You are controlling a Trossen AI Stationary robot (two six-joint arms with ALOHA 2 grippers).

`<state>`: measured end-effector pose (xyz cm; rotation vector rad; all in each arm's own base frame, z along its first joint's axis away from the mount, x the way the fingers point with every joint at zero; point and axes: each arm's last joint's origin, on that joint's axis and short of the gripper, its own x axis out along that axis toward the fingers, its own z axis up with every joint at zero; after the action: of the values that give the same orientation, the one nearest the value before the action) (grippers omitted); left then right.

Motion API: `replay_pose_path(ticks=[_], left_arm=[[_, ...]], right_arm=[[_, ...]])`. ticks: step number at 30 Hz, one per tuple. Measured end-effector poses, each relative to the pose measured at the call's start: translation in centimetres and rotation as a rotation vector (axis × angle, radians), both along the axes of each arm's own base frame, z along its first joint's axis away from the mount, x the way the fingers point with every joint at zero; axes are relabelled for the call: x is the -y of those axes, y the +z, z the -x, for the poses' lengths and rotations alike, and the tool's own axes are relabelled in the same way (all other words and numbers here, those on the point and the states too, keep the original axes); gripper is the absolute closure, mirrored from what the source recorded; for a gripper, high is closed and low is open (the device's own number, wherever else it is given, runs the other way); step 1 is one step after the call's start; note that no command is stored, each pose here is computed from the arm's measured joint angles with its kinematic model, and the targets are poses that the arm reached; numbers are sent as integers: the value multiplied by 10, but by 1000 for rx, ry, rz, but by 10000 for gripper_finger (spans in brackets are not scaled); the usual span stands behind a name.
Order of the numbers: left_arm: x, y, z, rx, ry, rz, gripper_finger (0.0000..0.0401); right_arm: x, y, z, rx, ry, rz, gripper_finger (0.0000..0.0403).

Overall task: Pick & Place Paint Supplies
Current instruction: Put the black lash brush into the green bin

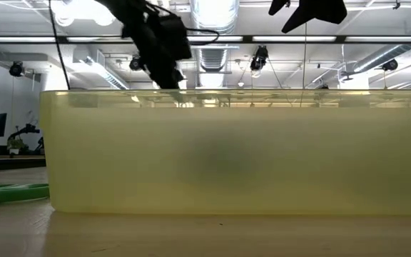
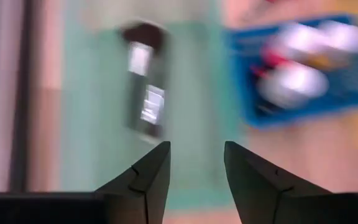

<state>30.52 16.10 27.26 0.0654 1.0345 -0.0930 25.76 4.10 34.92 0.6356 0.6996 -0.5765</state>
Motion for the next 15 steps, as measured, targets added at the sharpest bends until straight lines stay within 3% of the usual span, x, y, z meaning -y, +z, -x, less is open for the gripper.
replay_pose_path(ticks=[4,8,15], left_arm=[[31,26,28,-33,-117,130,239],[75,45,52,-48,-202,167,239],[152,32,97,-107,-260,258,239]], right_arm=[[0,0,0,-1,2,10,190],[0,0,0,-1,2,18,190],[0,1,-1,16,-3,18,190]])
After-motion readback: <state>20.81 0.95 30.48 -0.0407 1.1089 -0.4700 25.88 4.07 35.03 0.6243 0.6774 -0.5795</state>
